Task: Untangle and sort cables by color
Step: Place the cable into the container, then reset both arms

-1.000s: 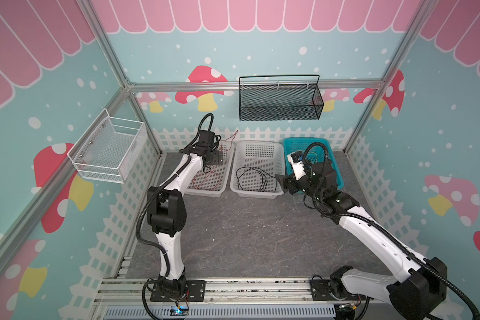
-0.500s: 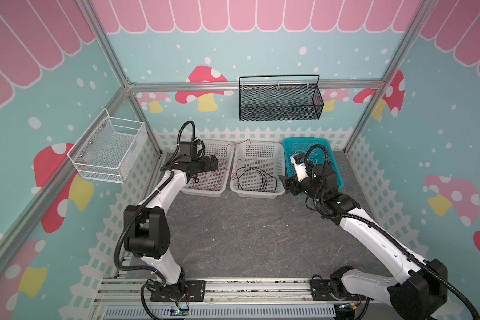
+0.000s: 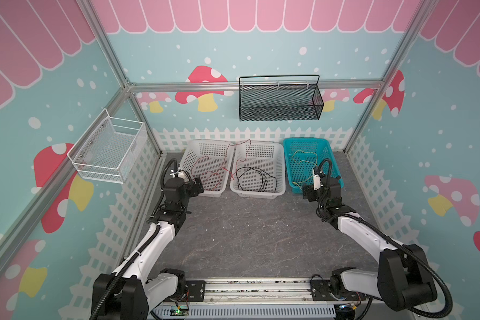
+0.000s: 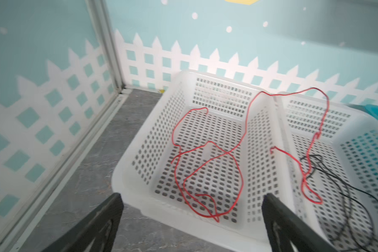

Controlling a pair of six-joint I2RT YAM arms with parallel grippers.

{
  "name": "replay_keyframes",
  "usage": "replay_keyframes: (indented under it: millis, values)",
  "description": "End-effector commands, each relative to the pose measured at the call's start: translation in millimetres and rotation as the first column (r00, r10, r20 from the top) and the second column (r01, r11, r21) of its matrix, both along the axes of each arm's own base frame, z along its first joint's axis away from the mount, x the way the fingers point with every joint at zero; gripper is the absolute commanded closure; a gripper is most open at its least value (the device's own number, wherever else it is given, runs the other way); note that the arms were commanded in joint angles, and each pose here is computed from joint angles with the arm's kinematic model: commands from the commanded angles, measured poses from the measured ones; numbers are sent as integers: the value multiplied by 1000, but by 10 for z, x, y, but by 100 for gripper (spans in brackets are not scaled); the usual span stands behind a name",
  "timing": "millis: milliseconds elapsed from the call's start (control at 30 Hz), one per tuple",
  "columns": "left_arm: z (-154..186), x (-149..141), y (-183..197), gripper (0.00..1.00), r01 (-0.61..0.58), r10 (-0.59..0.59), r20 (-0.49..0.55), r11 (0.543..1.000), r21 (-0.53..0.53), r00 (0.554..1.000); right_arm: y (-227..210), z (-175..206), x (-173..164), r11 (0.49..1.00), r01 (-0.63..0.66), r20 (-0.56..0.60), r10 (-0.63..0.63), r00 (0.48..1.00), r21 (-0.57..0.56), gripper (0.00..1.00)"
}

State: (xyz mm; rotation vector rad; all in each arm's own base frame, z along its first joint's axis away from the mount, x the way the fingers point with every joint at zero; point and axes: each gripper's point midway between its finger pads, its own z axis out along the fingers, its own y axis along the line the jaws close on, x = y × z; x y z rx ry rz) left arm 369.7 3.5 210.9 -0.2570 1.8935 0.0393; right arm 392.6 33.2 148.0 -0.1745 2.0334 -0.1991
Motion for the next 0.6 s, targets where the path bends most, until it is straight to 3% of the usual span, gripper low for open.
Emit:
replay_keyframes:
  millis: [0,233,500,567]
  values:
    - [54,-79,241,1,-134,129,80,989,59,988,-162,164,99,997,52,194,-42,980,-49,8]
    - [-409,-4,332,0,-154,150,52,983,103,987,-305,-117,20,998,44,265,-28,964,-54,7]
    - [-686,125,292,0,-124,108,142,987,106,984,-300,-143,-233,998,-59,363,55,930,-1,6]
    - [-796,139,306,0,-135,120,148,986,98,982,-300,-83,-285,998,-60,409,59,911,-8,2]
